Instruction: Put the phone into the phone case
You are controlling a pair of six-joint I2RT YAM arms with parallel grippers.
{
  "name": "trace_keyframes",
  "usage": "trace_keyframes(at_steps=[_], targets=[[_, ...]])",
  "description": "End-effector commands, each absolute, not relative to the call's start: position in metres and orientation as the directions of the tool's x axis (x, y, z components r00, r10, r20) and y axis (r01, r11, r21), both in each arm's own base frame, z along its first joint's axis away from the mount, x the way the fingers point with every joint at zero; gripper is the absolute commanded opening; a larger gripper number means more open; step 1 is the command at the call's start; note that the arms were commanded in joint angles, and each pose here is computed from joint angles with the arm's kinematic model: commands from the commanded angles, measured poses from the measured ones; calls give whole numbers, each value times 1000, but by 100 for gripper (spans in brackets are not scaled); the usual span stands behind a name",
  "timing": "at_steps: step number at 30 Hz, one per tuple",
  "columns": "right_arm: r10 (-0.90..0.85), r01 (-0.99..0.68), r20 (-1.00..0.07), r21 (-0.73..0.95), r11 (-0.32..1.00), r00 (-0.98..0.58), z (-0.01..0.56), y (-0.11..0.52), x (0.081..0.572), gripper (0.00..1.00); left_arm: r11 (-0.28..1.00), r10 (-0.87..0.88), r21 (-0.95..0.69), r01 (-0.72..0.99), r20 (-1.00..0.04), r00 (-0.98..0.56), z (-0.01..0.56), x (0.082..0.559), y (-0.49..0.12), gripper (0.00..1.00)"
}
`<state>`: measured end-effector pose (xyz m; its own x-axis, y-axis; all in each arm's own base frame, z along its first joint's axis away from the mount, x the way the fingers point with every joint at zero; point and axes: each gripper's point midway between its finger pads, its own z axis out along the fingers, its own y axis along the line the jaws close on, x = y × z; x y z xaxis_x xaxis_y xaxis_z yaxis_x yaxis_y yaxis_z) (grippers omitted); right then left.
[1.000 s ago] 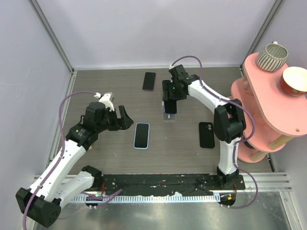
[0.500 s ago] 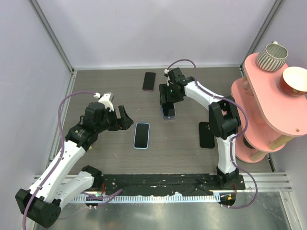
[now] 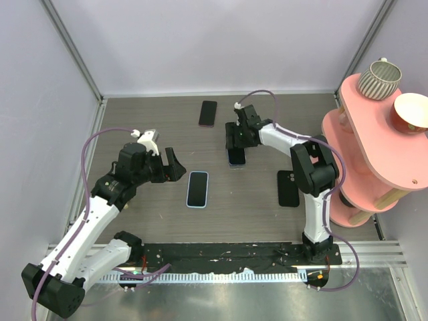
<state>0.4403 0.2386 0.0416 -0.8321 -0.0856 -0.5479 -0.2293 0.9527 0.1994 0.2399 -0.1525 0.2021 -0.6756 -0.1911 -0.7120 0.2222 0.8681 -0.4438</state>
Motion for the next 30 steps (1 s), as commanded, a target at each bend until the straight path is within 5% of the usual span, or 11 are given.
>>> trace_keyframes(at_steps=[1, 19, 30], targets=[[-29, -193, -593, 215, 958, -805, 38, 234, 434, 42, 863, -197, -439, 250, -748, -634, 214, 245, -153, 87], [-112, -230, -591, 128, 965, -799, 27, 231, 325, 40, 862, -200, -439, 255, -756, -624, 216, 244, -153, 87], [-94, -230, -623, 142, 963, -777, 38, 252, 249, 50, 858, -200, -443, 259, -755, -625, 216, 244, -153, 87]])
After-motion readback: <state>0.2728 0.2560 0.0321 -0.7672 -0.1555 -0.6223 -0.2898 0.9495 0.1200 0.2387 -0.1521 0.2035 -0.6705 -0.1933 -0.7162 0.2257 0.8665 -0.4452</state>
